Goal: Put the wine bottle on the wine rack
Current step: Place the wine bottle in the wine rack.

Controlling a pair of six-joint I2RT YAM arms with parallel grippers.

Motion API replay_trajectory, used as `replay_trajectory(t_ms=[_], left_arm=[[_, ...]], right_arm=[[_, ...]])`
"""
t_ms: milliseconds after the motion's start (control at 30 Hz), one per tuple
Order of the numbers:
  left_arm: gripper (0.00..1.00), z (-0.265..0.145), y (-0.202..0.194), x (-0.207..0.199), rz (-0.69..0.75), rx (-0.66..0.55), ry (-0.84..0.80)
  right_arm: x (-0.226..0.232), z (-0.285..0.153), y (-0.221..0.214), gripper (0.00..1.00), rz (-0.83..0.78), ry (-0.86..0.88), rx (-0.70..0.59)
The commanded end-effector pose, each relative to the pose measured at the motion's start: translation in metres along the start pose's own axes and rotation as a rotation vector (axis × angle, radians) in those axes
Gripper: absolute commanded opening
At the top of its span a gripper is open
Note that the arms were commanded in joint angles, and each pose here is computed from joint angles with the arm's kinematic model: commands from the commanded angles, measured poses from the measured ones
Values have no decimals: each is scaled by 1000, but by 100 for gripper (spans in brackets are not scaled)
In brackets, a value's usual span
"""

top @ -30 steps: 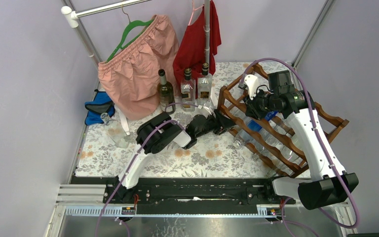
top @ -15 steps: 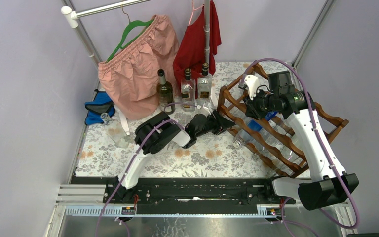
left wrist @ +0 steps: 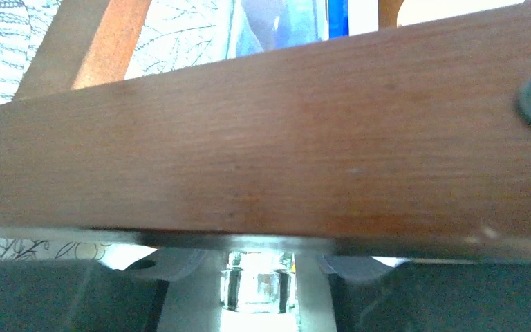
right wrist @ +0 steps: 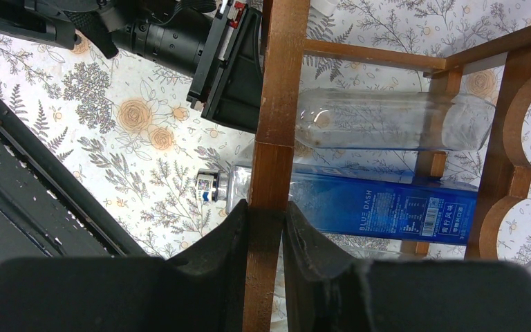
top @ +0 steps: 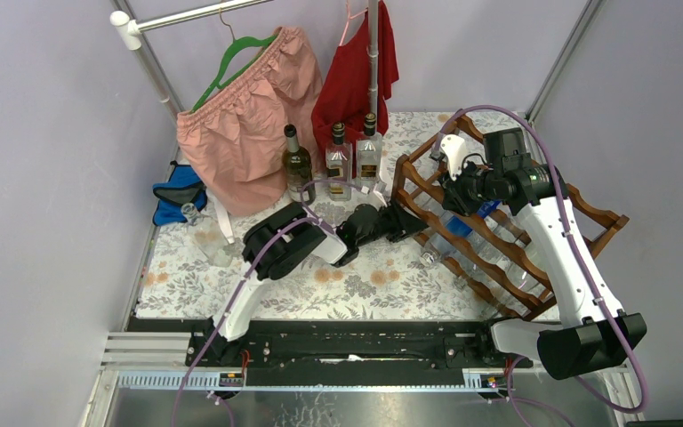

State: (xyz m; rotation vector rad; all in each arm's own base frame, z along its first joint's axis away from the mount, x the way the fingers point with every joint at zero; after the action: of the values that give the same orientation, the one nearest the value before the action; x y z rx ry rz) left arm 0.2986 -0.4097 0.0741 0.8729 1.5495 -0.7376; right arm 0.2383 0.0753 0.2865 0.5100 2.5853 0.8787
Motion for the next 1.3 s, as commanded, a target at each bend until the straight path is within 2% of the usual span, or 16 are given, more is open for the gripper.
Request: replay_trajectory(t_ms=[0,233,500,667,867,1267], left_arm=[[35,-1,9,13,81,-65,115],[33,0,12,11,259,-96,171],[34,4,13,12,391,-112,211],[43,4,13,18,411,-103,235],[61,1,15,14,440,-129,266],[64,-4,17,10,510,-177,341]], right_arm=[[28,13,0,2,23,199,-53],[28,14,0,2,28,205,-55],[29,13,-1,2,26,205,-51],[29,14,-1,2,26,206,-51],[29,15,-2,2,28,206,-48],[29,16,-1,2,33,211,-50]])
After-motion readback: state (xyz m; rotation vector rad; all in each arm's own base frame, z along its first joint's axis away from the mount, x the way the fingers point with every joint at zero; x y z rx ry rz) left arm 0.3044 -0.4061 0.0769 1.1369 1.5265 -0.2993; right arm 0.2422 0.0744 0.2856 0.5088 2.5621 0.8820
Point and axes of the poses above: each gripper's point midway between its finger pads, its own z axis out along the fingers, its own x axis along the line the jaws close on, y = z × x, the point moved 7 cm from there along -z, back along the fingers, and after that the axes turned 15 degrees about -z, right-handed, at the moved point
